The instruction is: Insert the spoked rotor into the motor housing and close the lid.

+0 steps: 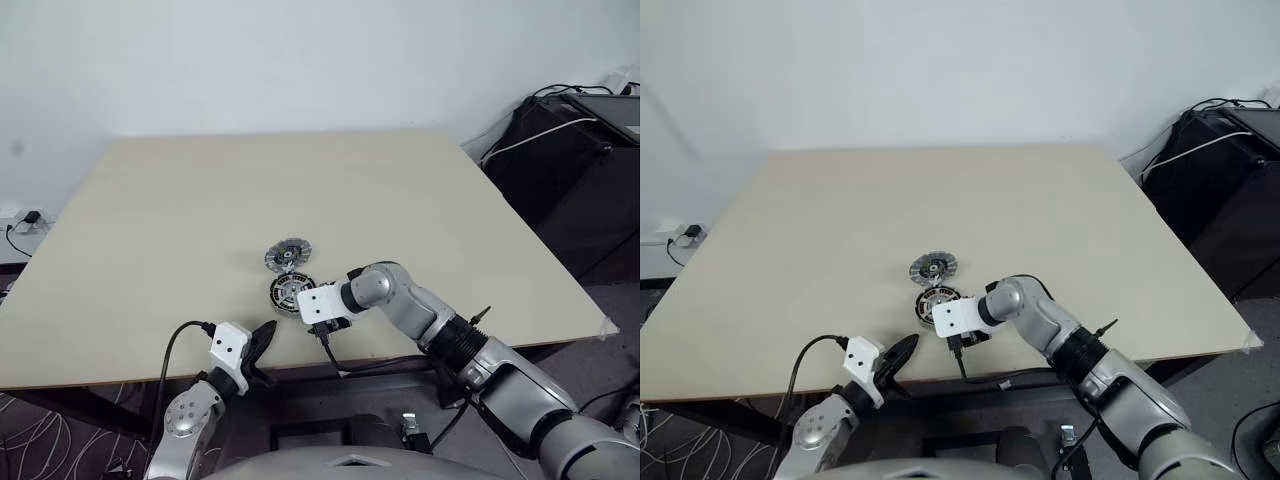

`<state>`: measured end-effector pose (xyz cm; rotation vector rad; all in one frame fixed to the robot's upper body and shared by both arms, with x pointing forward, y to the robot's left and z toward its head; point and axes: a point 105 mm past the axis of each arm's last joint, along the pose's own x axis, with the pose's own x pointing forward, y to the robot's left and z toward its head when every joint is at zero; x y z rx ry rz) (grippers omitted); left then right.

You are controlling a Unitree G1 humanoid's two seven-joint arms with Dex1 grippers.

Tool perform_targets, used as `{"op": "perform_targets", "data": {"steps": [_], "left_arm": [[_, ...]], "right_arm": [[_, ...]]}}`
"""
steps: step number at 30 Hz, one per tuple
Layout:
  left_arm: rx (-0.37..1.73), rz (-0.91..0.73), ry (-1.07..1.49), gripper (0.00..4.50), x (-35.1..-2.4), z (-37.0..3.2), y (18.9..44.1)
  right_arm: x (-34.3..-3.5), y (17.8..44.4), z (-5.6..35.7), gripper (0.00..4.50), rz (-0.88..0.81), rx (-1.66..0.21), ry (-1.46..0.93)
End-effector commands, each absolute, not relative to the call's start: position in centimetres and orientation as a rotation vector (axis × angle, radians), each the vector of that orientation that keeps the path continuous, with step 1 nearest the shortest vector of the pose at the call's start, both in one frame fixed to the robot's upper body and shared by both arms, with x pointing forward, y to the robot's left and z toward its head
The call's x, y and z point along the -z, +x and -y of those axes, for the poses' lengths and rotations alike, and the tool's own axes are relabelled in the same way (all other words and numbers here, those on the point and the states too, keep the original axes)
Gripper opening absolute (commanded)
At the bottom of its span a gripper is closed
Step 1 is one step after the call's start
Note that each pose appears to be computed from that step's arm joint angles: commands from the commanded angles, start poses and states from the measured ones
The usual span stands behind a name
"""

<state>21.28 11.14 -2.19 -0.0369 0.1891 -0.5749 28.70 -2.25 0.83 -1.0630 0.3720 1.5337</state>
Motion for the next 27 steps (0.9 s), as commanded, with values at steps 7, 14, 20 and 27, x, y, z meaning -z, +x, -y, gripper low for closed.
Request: {"op": "perform_targets", "data": {"steps": [7,14,20,27], "left_arm": [[0.57,-0.138,-0.049,0.0,0.9,-10.6,21.5],[0.57,-0.136,-0.049,0.0,0.9,-10.5,21.6],[0.577,-0.138,-0.047,0.0,0.9,-10.5,21.7],[0.589,-0.14,-0.045,0.0,0.9,-10.3,21.9]], "right_arm": [[-1.1,30.2,2.5,2.85,-0.376,-1.516,-1.11],[-1.1,30.3,2.6,0.97,-0.378,-1.513,-1.11],[-1.4,30.4,2.5,0.1,-0.359,-1.493,-1.079],[-3.1,30.9,2.9,0.1,-0.33,-1.343,-0.877]]}}
